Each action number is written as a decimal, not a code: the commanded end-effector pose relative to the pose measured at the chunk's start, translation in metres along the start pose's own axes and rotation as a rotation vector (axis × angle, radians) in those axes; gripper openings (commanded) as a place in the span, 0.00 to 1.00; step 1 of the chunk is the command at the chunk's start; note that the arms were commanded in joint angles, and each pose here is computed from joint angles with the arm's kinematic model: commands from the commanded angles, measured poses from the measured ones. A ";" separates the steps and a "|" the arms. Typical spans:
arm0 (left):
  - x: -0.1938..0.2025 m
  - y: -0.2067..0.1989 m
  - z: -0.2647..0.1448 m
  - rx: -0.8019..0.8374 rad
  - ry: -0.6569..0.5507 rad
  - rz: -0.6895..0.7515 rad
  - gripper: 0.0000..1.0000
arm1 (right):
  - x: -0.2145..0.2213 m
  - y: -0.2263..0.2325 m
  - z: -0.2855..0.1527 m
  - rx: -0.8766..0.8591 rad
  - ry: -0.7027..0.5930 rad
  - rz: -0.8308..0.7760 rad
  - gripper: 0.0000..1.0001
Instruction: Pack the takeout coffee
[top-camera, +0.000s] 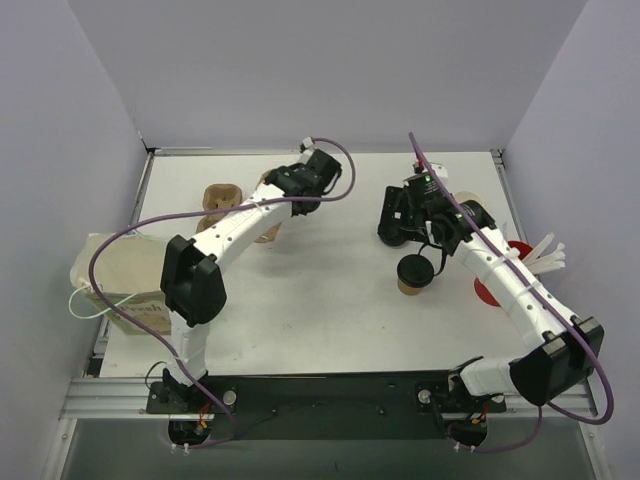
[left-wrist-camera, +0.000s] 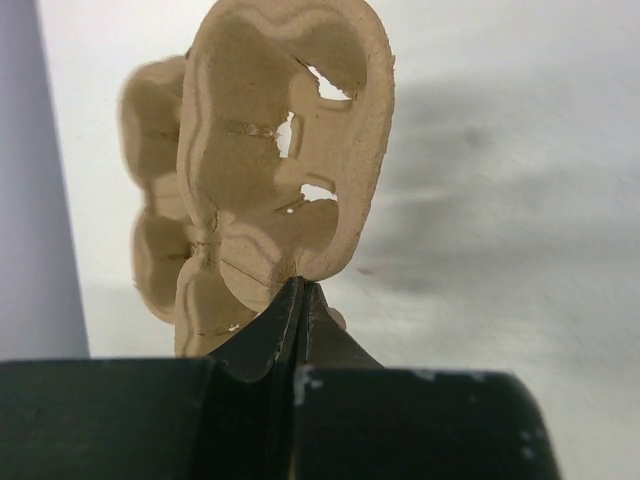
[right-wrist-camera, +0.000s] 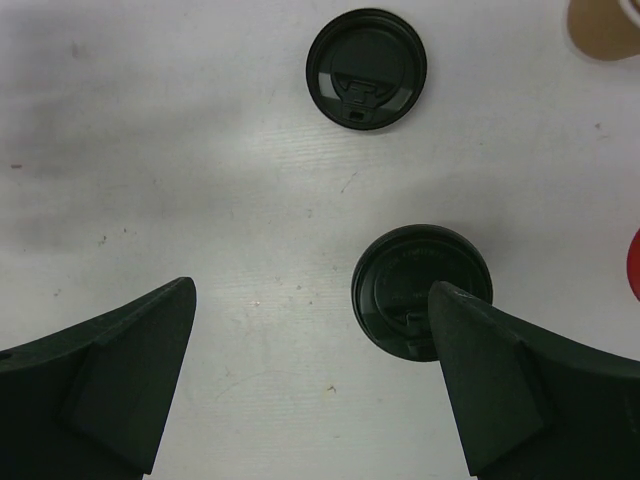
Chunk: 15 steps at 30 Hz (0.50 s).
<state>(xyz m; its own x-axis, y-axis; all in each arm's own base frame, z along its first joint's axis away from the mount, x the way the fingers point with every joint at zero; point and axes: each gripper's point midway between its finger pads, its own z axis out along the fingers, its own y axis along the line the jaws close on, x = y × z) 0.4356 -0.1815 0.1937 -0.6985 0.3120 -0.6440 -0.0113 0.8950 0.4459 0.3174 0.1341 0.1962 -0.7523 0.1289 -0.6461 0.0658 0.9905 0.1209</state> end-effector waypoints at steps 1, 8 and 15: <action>0.022 -0.052 -0.053 0.162 -0.006 -0.001 0.00 | -0.024 -0.015 -0.030 0.023 -0.121 0.061 0.95; 0.077 -0.128 -0.077 0.267 0.051 0.028 0.00 | -0.010 -0.022 -0.034 0.017 -0.117 0.081 0.95; 0.083 -0.155 -0.097 0.392 0.062 -0.004 0.25 | 0.001 -0.026 -0.031 0.023 -0.097 0.083 0.95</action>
<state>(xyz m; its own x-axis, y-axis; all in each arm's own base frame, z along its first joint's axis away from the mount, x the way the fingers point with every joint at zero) 0.3142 -0.3068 0.1228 -0.7374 0.3722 -0.5637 0.2518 0.9258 0.2819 0.2954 0.1107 0.2126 -0.6953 0.1914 -0.6927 0.1184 0.9812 0.1523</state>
